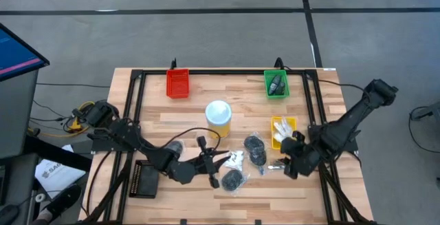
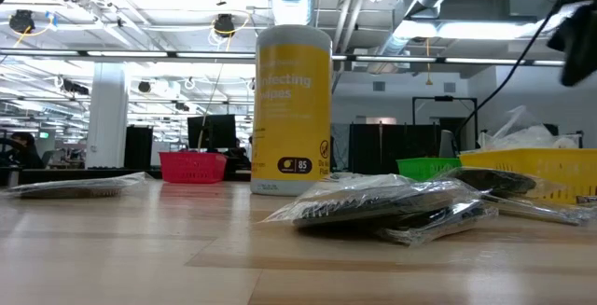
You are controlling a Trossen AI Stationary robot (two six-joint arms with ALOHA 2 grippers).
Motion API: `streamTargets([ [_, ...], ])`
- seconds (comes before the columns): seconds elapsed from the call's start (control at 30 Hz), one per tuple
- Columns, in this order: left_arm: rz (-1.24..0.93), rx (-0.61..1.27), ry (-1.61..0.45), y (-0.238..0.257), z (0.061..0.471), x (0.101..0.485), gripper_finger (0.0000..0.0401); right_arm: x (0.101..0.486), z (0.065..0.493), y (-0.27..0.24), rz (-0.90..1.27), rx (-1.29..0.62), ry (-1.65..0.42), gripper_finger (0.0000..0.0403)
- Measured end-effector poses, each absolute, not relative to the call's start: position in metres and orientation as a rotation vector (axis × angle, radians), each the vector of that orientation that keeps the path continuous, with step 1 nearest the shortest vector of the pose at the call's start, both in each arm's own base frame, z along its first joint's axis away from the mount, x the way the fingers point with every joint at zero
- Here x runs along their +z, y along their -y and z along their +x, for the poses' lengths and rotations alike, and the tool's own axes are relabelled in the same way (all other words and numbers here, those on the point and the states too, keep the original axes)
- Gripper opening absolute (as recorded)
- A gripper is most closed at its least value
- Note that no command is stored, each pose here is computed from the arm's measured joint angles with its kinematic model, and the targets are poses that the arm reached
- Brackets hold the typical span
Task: Pick & Place Travel size toiletries
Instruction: Put the silver nail cutter into the red bin
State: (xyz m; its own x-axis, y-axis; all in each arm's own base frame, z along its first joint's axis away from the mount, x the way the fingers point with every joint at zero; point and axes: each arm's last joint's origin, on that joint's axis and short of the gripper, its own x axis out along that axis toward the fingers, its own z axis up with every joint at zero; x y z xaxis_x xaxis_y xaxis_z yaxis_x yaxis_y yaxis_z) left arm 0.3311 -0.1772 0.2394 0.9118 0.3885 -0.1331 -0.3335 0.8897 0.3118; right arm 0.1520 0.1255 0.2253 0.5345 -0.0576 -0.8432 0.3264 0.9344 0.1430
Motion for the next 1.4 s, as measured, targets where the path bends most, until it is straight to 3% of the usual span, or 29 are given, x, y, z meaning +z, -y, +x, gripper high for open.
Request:
streamTargets([
  [0.33, 0.230, 0.327, -0.176, 0.195, 0.321, 0.239, 0.0076, 0.186, 0.155, -0.156, 0.242, -0.327, -1.093, 0.0120],
  [0.83, 0.232, 0.309, -0.174, 0.201, 0.317, 0.239, 0.0076, 0.153, 0.160, -0.176, 0.208, -0.343, -1.154, 0.0124],
  [1.4, 0.227, 0.255, -0.176, 0.203, 0.317, 0.239, 0.0076, 0.131, 0.163, -0.178, 0.109, -0.383, -1.219, 0.0184],
])
